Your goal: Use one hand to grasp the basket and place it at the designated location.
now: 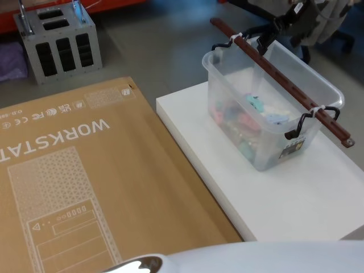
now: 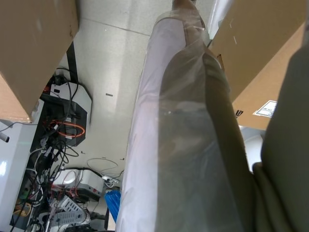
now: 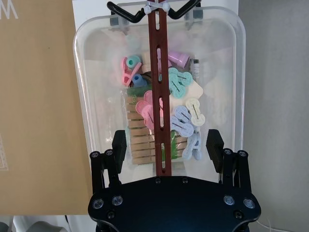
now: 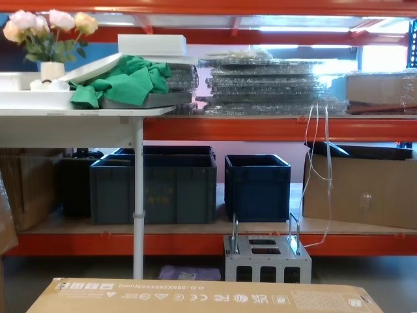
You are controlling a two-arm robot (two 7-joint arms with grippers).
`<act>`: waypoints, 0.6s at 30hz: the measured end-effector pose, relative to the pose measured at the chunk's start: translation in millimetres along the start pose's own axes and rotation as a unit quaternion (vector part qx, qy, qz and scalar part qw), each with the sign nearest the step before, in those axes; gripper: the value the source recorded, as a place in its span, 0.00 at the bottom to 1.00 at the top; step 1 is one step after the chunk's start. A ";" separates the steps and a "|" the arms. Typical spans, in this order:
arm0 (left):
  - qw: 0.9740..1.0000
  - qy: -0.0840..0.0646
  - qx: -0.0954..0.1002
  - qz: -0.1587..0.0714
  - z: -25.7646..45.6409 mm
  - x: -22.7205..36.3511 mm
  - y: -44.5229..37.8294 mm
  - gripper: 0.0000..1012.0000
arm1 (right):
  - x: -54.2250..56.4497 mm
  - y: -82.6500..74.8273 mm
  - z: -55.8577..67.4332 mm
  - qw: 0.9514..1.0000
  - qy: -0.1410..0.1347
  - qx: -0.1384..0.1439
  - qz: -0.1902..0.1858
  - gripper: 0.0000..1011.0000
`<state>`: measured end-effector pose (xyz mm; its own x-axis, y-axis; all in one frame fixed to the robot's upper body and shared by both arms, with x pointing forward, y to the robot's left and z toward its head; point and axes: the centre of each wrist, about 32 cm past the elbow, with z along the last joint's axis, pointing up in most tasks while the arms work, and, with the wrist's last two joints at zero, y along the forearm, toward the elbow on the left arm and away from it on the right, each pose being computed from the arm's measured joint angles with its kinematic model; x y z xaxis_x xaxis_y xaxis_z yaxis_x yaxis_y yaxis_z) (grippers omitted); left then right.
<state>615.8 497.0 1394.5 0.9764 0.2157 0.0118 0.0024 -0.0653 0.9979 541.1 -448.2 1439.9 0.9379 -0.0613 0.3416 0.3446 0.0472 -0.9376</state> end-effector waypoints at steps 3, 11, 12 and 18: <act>1.000 0.000 0.000 0.000 0.0 0.0 0.0 0.00 | 0.0 0.0 0.0 1.000 0.000 0.000 0.000 0.99; 1.000 0.000 0.000 0.000 0.0 0.0 0.0 0.00 | 0.0 0.0 0.0 1.000 0.000 0.000 0.000 0.99; 1.000 0.000 0.000 0.000 0.0 0.0 0.0 0.00 | 0.0 0.0 0.0 1.000 0.000 0.000 0.000 0.99; 1.000 0.000 0.000 0.000 0.0 0.0 0.0 0.00 | 0.0 0.0 0.0 1.000 0.000 0.000 0.000 0.99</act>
<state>615.8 496.9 1394.5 0.9764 0.2156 0.0118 0.0023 -0.0653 0.9979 541.1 -448.1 1439.9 0.9379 -0.0606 0.3414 0.3444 0.0476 -0.9376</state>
